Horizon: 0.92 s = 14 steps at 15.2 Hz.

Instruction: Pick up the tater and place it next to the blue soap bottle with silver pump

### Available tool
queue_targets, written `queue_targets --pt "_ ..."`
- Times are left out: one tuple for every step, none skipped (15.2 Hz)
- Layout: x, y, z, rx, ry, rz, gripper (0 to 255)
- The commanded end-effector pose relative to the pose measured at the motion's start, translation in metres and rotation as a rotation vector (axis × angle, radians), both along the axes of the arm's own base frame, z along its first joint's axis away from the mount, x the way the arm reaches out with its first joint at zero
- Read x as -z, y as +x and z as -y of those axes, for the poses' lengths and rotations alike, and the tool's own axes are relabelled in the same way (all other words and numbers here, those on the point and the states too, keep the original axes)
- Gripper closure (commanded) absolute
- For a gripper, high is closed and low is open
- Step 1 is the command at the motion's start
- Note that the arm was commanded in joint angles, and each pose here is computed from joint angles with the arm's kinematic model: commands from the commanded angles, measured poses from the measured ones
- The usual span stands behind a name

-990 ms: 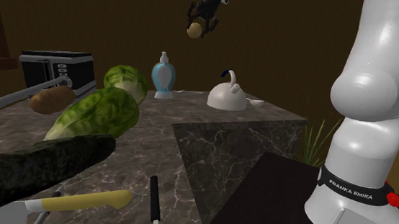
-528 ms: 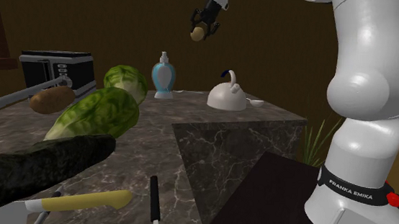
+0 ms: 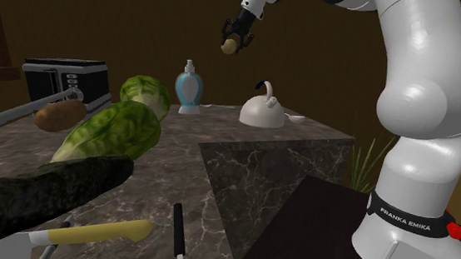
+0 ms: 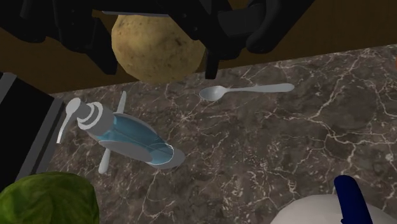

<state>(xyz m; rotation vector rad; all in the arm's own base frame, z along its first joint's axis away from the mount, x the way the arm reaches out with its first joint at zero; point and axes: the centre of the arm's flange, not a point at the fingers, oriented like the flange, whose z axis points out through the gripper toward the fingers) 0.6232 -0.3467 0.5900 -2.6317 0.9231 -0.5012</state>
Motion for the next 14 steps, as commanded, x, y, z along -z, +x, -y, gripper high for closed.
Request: queue_targets --pt "0.01 -0.001 0.0 0.0 0.0 0.001 255" --pt "0.016 -0.001 0.0 0.0 0.0 0.001 255" --pt "0.021 -0.001 0.0 0.0 0.0 0.001 255" --pt "0.026 -0.001 0.0 0.0 0.0 0.001 255" --pt "0.031 -0.001 0.0 0.0 0.0 0.001 255" --pt "0.037 -0.001 0.0 0.0 0.0 0.001 255" --pt "0.042 -0.001 0.0 0.0 0.0 0.001 255" --pt "0.047 -0.001 0.0 0.0 0.0 0.001 255" --pt "0.053 -0.001 0.0 0.0 0.0 0.001 255" --pt "0.058 -0.001 0.0 0.0 0.0 0.001 255" --pt "0.063 -0.001 0.0 0.0 0.0 0.001 255" --pt "0.068 -0.001 0.0 0.0 0.0 0.001 255" --pt "0.074 -0.001 0.0 0.0 0.0 0.001 255" --pt "0.079 -0.001 0.0 0.0 0.0 0.001 255"
